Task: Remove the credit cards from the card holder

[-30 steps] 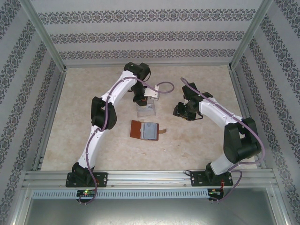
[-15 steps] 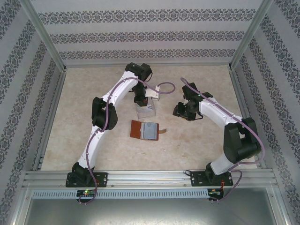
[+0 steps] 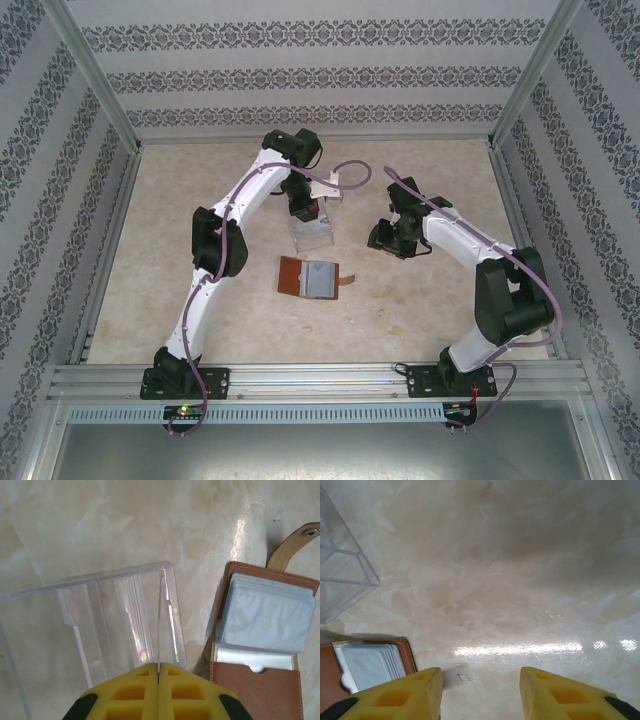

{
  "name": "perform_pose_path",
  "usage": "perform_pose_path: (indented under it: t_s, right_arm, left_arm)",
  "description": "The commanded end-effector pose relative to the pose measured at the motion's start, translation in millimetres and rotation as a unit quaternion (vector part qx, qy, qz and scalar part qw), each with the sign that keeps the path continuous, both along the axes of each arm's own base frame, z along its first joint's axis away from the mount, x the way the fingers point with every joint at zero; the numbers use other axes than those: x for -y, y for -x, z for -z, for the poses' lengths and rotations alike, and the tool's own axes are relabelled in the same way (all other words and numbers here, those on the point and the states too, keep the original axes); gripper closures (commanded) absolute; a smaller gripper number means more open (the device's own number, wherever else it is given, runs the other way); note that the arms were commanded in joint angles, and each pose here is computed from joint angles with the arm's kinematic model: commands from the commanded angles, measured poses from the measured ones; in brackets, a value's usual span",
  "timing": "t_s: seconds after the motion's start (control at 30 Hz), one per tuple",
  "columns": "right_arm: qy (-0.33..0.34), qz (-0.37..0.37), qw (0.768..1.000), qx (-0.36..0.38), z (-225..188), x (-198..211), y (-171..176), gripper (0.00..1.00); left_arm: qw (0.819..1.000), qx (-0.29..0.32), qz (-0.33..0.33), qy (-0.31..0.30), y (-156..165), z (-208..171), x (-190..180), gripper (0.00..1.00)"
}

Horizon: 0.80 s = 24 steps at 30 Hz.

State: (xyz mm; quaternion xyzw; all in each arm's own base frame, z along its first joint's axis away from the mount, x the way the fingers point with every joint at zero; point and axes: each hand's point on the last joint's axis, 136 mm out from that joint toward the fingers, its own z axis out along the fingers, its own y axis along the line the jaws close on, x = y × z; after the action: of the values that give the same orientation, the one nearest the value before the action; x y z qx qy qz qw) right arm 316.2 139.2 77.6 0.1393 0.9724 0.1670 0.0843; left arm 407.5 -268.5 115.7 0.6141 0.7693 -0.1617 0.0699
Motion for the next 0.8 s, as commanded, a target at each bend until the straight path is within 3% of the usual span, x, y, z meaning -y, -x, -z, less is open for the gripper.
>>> perform_pose_path:
  t_s: [0.0,0.23,0.77]
  right_arm:
    - [-0.005,-0.006,1.0,0.001,-1.2,-1.5,-5.7,0.54]
    - [-0.006,-0.009,1.0,-0.002,1.4,-3.4,-6.0,0.54]
    - [-0.005,-0.012,1.0,-0.005,2.4,-5.3,-4.9,0.54]
  left_arm:
    - [0.999,0.01,-0.043,0.004,-5.0,-17.5,-3.9,1.0]
    - [0.997,-0.018,-0.072,-0.015,-2.9,-2.7,-7.8,1.0]
    - [0.995,-0.077,-0.04,-0.039,17.9,26.4,-10.2,0.96]
